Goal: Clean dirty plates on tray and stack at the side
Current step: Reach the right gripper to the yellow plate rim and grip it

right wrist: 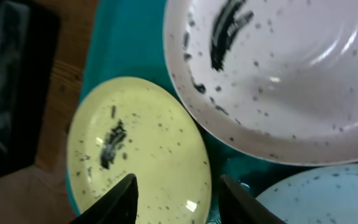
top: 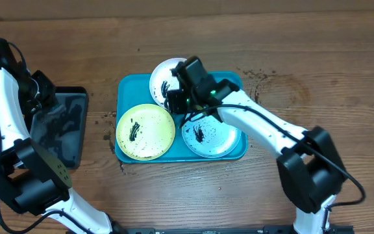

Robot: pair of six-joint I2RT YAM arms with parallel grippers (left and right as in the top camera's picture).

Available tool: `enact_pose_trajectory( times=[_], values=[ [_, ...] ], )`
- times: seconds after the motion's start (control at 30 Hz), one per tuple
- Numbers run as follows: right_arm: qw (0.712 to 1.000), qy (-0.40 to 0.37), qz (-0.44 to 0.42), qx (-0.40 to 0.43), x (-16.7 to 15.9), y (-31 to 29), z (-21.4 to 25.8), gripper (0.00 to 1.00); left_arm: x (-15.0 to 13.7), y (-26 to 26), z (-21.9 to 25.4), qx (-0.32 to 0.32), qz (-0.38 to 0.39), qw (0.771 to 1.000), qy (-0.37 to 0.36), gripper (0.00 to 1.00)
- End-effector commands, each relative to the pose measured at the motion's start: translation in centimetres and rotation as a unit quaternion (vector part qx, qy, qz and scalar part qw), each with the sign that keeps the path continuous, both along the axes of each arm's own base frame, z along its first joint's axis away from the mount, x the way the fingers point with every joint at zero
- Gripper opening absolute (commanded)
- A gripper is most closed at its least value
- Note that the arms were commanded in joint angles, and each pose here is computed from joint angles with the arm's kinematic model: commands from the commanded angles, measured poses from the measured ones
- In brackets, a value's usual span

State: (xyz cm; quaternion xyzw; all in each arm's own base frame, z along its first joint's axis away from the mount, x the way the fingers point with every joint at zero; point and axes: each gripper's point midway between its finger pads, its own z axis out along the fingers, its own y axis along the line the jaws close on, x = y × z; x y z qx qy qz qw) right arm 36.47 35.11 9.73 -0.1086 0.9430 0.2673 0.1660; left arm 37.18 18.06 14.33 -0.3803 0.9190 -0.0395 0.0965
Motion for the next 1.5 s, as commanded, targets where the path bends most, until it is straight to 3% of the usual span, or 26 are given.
enact_pose_trajectory(
  times=[0.0,0.27,0.5,0.93,1.13,1.37,1.47],
  values=[
    [0.999,0.025,-0.024,-0.033,-0.2,-0.2,-2.7,0.42,0.1,-0.6,0.0,-0.010,-0.022,1.000,-0.005,0.04],
    [0.996,0.067,-0.033,-0.053,-1.3,-0.7,-5.1,0.42,0.0,-0.8,0.0,-0.012,-0.022,1.000,-0.002,0.04],
    [0.998,0.045,0.002,-0.038,-1.7,1.6,-5.2,0.41,0.3,-1.4,-0.1,-0.010,-0.035,0.999,-0.001,0.04],
    [0.995,0.038,-0.008,-0.088,-2.1,0.9,-7.6,0.40,0.1,-1.5,-0.1,-0.012,-0.035,0.999,0.003,0.04],
    [0.995,0.041,-0.008,-0.091,-2.2,0.9,-8.1,0.15,0.2,-0.9,-0.1,0.007,-0.046,0.999,0.003,0.04],
    [0.995,0.037,-0.008,-0.087,-2.0,1.0,-8.0,0.04,-0.1,-0.8,-0.7,0.005,-0.035,0.999,0.018,0.04],
    [0.996,0.034,-0.009,-0.084,-1.8,1.2,-7.7,0.04,0.2,-1.8,0.1,-0.016,-0.056,0.998,-0.002,0.04]
  ],
)
